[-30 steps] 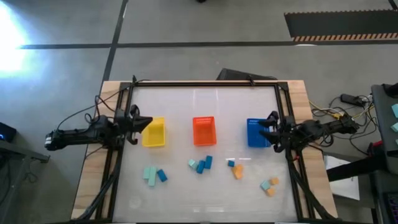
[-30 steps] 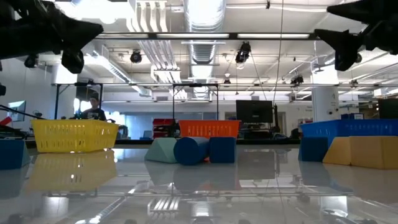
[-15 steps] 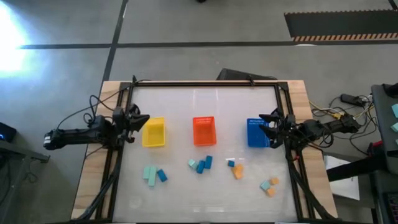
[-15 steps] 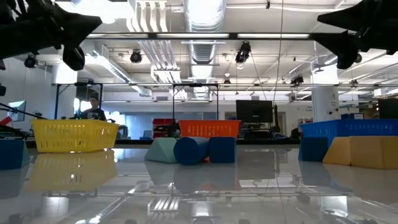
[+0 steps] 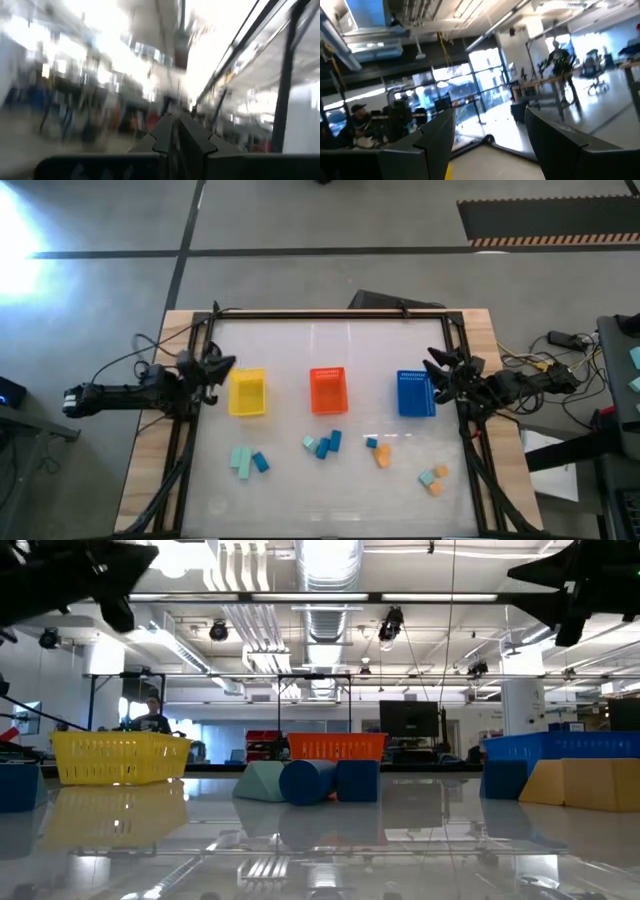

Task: Sort & place blocks by color
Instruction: Put the blue block into the orange bin

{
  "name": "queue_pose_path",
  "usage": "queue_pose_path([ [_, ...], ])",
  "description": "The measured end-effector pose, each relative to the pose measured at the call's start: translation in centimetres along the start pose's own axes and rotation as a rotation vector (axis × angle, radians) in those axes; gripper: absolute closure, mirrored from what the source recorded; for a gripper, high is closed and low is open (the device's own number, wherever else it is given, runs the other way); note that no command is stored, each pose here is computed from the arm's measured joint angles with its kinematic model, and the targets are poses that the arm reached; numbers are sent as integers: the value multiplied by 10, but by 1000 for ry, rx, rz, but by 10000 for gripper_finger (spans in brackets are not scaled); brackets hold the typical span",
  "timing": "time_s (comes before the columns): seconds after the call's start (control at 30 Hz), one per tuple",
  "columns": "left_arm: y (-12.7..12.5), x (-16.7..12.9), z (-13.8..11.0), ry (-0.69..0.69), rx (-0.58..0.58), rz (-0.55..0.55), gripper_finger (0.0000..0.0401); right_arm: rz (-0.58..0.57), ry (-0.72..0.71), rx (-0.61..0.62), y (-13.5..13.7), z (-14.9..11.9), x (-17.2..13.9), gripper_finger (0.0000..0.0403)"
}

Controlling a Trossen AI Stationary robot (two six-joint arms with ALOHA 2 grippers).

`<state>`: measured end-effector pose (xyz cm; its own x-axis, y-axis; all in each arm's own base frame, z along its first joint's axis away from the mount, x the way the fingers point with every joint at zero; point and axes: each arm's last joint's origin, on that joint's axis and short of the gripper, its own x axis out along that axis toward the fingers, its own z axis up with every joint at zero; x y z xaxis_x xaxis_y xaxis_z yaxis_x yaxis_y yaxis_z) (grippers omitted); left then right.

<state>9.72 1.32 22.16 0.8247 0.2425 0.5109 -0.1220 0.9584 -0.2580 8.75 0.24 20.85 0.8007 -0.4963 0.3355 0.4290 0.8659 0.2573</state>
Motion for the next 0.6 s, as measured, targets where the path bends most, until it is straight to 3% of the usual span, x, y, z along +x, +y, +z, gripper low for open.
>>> queue_pose_path([
  [0.17, -2, -1, 0, 7, -3, -68, 390, -3, 4, -1, 0, -1, 0, 174],
  [0.33, 0, -1, -10, 78, 6, -54, 390, 11, 34, -10, 2, -5, 1, 174],
  [0.43, 1, 0, -14, 112, 3, -46, 390, 89, 48, -8, 5, -6, 2, 174],
  [0.6, 1, 2, -16, 126, -12, -42, 390, 116, 55, -63, 13, 7, 11, 175],
])
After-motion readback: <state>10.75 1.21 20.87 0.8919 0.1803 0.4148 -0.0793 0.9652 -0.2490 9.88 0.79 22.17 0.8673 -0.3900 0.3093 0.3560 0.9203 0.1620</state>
